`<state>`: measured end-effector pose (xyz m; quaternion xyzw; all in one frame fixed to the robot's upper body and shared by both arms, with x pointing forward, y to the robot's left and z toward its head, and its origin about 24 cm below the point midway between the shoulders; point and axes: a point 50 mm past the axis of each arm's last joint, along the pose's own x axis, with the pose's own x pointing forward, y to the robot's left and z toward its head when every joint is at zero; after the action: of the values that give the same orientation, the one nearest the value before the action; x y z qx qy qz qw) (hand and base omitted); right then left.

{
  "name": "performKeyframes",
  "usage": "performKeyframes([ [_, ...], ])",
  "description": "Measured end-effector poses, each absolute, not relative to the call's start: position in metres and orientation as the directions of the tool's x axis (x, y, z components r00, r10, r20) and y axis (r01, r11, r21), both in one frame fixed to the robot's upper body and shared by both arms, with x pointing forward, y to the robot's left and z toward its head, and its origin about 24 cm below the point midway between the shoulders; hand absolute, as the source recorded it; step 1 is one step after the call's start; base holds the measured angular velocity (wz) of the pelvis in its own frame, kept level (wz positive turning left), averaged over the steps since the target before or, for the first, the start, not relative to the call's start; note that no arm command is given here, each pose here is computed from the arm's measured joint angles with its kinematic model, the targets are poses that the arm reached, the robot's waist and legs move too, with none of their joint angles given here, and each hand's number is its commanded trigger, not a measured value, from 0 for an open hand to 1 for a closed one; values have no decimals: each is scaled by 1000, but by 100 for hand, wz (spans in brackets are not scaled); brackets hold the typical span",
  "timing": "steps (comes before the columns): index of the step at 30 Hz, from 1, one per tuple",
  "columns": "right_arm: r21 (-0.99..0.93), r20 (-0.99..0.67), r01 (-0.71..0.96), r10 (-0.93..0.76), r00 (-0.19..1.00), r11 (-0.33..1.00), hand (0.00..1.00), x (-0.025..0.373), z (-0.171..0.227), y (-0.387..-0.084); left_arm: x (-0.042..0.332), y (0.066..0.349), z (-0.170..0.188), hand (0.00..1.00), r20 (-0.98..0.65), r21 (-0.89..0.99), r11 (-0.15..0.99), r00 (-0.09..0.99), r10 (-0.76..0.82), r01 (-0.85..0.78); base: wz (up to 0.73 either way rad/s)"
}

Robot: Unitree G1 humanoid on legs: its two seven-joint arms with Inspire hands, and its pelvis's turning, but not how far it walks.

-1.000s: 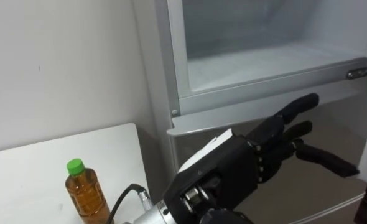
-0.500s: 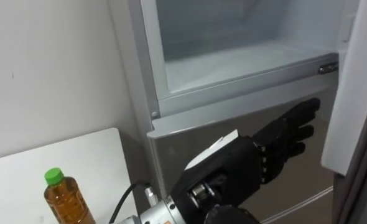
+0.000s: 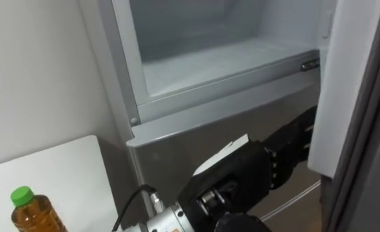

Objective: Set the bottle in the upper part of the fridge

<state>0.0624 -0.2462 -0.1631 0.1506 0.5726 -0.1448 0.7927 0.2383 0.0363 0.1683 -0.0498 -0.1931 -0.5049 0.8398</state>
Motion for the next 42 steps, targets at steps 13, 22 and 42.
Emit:
performKeyframes([
  [13, 81, -954, 442, -59, 294, 893, 0, 56, -164, -247, 238, 19, 172, 0, 375, 119, 440, 370, -850, 890, -23],
  [22, 89, -951, 437, -53, 303, 895, 0, 59, -163, -247, 236, 8, 170, 0, 353, 130, 387, 322, -879, 913, -15],
  [42, 101, -955, 543, -73, 289, 833, 0, 49, -165, -246, 238, 5, 166, 0, 303, 124, 367, 317, -899, 922, 8],
])
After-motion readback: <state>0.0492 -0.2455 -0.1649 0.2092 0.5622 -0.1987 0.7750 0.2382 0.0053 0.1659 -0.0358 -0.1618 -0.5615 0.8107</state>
